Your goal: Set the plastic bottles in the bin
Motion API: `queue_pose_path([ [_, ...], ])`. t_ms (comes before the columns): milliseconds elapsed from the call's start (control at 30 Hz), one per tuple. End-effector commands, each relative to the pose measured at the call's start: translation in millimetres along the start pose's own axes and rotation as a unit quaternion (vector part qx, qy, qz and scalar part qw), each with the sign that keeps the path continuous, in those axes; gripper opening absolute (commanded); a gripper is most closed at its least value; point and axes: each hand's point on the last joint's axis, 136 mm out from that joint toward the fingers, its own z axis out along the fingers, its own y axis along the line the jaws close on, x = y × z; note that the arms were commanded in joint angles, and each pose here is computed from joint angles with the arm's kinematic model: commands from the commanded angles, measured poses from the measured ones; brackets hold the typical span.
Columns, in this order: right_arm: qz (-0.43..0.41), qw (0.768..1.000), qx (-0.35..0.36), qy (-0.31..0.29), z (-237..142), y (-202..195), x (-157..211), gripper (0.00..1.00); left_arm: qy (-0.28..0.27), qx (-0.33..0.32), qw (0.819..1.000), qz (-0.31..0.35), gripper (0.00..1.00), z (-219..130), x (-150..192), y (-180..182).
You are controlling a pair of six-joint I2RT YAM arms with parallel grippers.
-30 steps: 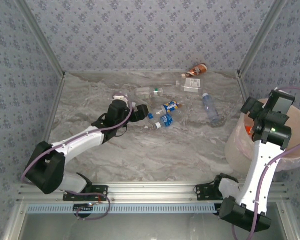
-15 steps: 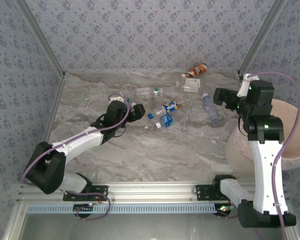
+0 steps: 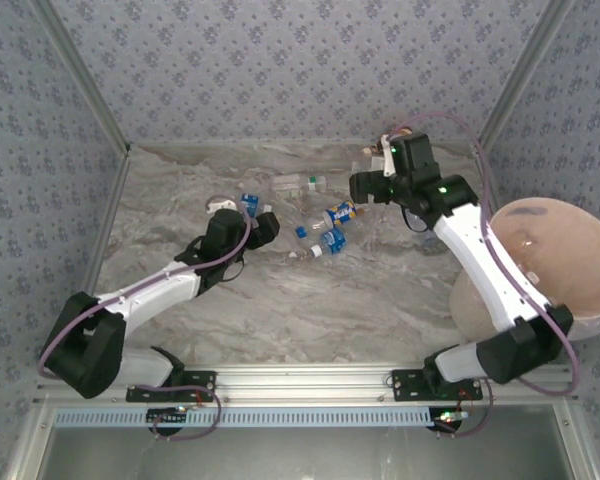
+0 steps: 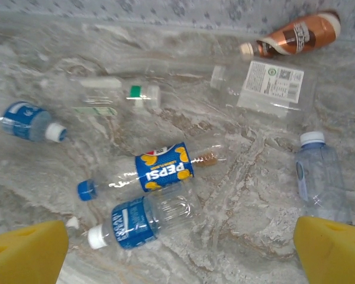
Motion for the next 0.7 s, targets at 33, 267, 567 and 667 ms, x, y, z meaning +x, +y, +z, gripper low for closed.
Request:
queue_pose_path([
  [33, 0.052, 0.997, 0.050, 0.004, 30, -21, -7, 1.00, -0.026, -0.011, 1.000, -0.007, 0.98, -9, -10, 8],
  [267, 0.052, 0.984, 0.147, 0.088, 90, -76, 22, 0.99, -0.028, -0.023, 0.999, -0.010, 0.98, -14, -10, 21],
  [567, 0.033, 0.958, 0.184, 0.219, 148, -126, 63, 0.95, -0.037, -0.030, 0.999, -0.017, 0.98, -18, -16, 30],
  [667, 0.052, 0.946, 0.217, 0.233, 158, -146, 73, 0.95, -0.034, -0.032, 0.999, -0.017, 0.98, -19, -15, 32],
])
